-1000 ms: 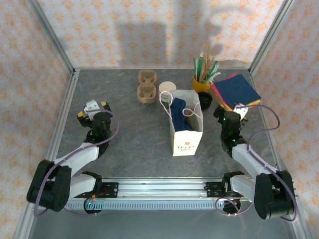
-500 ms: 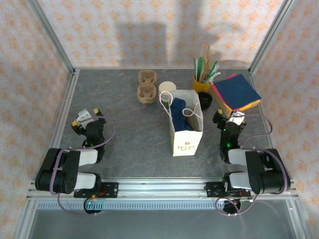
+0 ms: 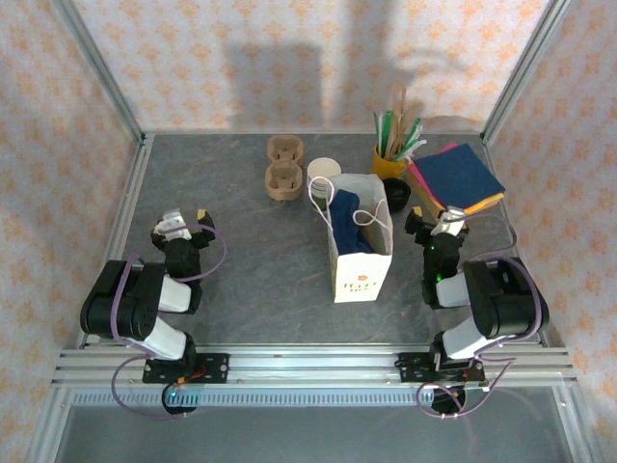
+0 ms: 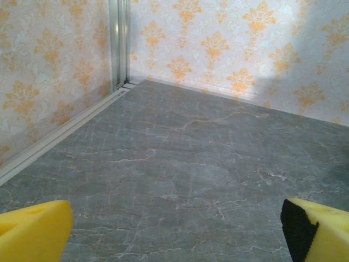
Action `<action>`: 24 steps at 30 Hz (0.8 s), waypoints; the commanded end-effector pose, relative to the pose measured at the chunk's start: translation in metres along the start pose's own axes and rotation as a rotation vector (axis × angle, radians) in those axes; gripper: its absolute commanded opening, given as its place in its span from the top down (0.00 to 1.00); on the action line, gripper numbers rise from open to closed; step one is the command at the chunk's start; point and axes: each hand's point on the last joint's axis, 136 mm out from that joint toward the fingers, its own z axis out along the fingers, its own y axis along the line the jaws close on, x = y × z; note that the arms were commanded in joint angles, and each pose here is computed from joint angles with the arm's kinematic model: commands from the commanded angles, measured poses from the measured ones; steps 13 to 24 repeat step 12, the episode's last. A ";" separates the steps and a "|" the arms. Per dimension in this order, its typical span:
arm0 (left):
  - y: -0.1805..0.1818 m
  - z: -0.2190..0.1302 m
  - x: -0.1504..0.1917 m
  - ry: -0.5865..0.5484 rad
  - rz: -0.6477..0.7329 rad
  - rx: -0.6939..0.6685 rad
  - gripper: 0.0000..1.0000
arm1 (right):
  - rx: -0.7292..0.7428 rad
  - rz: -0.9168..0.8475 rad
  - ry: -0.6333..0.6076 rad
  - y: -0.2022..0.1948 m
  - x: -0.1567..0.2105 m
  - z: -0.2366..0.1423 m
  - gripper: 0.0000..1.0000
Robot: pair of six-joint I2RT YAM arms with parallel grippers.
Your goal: Pack the takeout coffee
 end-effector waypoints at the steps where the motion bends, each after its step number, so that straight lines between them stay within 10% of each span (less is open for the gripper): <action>1: -0.007 0.001 -0.017 -0.063 -0.002 0.036 0.01 | -0.007 -0.009 -0.019 0.001 -0.007 0.002 0.00; 24: -0.010 0.002 -0.016 -0.057 0.002 0.044 0.01 | -0.014 -0.002 -0.026 -0.001 -0.008 0.000 0.00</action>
